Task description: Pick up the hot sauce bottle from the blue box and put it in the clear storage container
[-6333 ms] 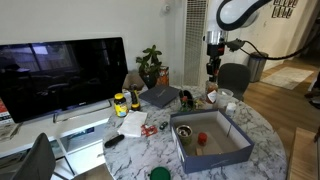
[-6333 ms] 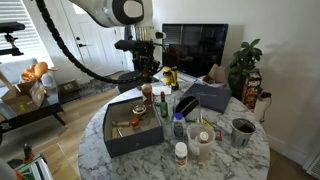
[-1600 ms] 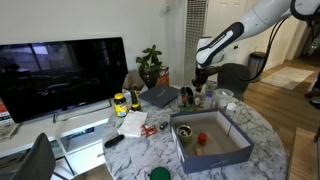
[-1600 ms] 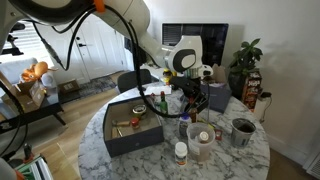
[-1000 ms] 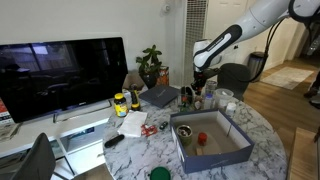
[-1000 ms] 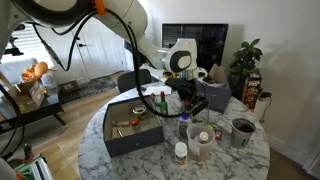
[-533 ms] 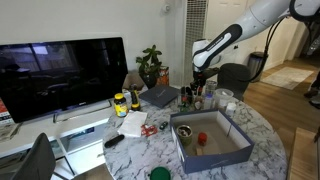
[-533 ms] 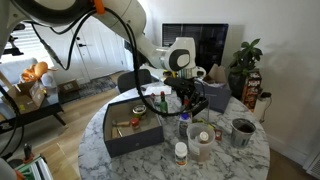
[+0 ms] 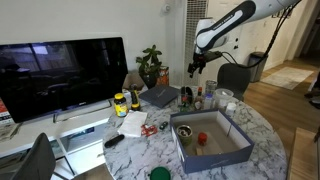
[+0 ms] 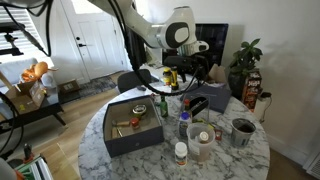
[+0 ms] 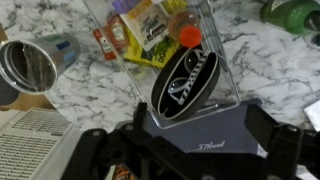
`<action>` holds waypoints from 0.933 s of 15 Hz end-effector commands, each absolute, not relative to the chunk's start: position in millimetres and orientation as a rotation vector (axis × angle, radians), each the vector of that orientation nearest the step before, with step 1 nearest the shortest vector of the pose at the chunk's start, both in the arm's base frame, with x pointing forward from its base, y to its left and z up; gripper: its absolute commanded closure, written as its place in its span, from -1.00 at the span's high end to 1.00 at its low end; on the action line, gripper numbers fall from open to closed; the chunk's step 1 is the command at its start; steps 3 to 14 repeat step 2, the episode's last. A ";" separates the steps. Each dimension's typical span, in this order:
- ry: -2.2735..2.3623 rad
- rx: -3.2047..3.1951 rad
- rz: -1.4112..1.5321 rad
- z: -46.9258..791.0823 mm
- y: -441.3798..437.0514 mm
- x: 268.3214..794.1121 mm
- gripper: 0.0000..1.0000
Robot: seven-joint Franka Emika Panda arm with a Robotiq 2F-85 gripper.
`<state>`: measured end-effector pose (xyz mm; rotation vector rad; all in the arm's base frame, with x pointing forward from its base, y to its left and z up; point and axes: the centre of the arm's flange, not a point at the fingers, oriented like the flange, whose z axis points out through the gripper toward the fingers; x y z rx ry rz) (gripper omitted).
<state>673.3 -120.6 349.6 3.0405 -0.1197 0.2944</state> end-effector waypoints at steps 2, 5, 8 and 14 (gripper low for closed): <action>-0.004 3.055 0.412 386.7 -117.0 663.3 0.98; -0.004 3.055 0.412 386.7 -117.0 663.3 0.98; -0.004 3.055 0.412 386.7 -117.0 663.3 0.98; -0.004 3.055 0.412 386.7 -117.0 663.3 0.98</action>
